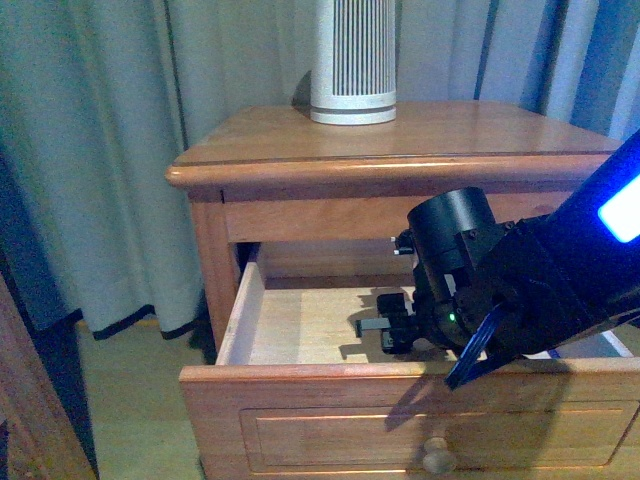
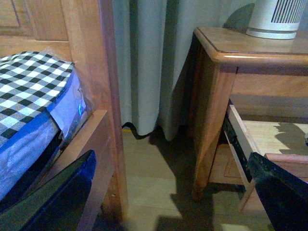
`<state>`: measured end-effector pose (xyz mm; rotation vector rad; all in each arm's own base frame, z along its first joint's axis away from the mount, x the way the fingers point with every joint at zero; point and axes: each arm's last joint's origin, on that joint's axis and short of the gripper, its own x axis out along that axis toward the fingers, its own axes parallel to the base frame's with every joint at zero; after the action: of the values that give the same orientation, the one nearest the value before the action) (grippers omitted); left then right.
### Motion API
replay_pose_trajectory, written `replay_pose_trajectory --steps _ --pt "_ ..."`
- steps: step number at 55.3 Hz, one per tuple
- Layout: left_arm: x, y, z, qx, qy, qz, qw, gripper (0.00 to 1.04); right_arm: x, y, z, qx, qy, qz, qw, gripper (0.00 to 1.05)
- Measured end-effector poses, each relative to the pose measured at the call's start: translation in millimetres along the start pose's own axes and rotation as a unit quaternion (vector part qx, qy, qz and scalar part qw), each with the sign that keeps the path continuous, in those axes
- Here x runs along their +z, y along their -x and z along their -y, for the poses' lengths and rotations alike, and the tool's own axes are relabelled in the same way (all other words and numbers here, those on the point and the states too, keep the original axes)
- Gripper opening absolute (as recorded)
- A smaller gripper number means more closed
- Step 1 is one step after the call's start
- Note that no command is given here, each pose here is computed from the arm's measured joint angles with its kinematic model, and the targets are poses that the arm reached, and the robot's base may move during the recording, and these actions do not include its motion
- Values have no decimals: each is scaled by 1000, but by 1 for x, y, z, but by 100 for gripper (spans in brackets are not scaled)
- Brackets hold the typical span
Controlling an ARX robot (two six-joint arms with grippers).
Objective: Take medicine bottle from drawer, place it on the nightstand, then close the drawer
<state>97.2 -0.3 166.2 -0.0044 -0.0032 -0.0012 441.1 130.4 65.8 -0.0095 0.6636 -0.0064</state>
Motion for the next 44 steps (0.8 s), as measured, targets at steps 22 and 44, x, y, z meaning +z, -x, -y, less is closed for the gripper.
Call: replay_pose_trajectory --steps 22,44 --pt "0 0 0 0 0 0 1000 98 34 66 9 -42 -45 20 998 30" --pt "0 0 0 0 0 0 1000 98 124 187 27 1 -137 74 988 29"
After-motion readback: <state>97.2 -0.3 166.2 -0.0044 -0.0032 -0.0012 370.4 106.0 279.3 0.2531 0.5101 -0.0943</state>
